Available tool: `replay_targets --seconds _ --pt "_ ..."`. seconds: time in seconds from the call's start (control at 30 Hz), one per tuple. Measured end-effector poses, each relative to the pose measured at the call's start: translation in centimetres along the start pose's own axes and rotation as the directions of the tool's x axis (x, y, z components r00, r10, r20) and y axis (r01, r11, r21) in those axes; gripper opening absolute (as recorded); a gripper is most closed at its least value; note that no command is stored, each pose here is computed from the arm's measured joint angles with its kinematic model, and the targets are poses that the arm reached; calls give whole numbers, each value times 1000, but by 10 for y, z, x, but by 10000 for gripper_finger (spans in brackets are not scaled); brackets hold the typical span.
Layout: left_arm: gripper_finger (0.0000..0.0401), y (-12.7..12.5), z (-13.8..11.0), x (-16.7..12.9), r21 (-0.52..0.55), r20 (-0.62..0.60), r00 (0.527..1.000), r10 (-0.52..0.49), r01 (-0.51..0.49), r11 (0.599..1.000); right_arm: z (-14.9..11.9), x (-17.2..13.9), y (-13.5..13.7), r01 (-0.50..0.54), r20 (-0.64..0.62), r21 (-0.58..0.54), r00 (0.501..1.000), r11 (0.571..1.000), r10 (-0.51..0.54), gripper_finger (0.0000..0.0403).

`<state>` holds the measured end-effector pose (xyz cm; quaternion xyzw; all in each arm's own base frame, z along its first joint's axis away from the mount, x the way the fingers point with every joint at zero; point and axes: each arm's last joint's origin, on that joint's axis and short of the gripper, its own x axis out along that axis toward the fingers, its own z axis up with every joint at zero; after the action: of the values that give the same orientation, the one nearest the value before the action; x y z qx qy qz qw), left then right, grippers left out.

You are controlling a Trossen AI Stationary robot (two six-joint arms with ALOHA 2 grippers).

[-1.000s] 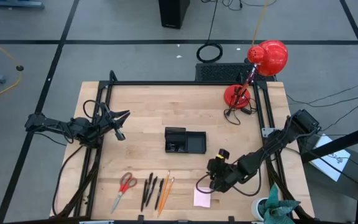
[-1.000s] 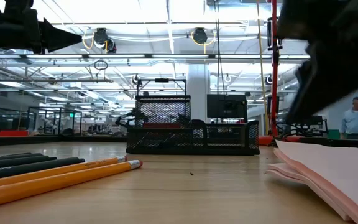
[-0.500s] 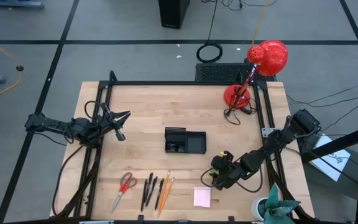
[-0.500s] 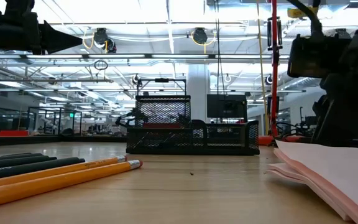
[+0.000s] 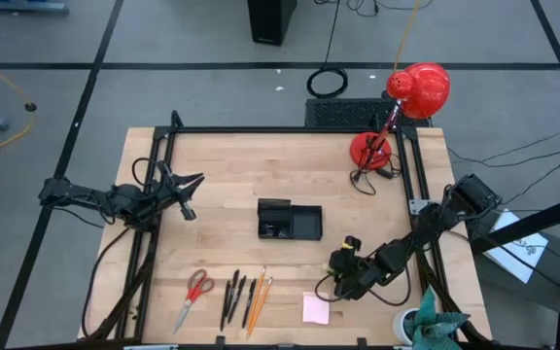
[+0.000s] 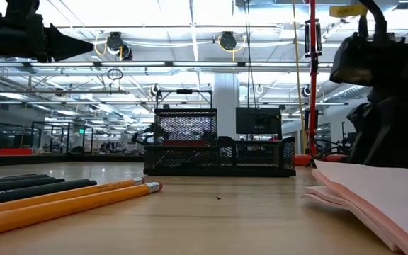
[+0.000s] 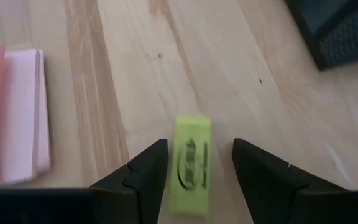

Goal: Pick and place office supplies into organizer
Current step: Put the yellow eraser into the black desk organizer

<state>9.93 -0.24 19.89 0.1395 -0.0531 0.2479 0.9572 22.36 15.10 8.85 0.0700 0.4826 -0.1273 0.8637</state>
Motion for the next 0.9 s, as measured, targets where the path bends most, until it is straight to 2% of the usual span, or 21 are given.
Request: replay_targets --seconds 0.23,0.5,0.9 --pt "47 0 0 0 2 0 1000 1 -1 1000 -3 7 0 17 -8 -7 1000 1000 -17 129" --pt "47 0 0 0 2 0 1000 0 0 1000 -3 7 1 3 -11 -17 1000 1000 -3 31" --pt "47 0 0 0 1 0 1000 1 -1 1000 19 11 -2 -23 2 -84 1000 996 24 34"
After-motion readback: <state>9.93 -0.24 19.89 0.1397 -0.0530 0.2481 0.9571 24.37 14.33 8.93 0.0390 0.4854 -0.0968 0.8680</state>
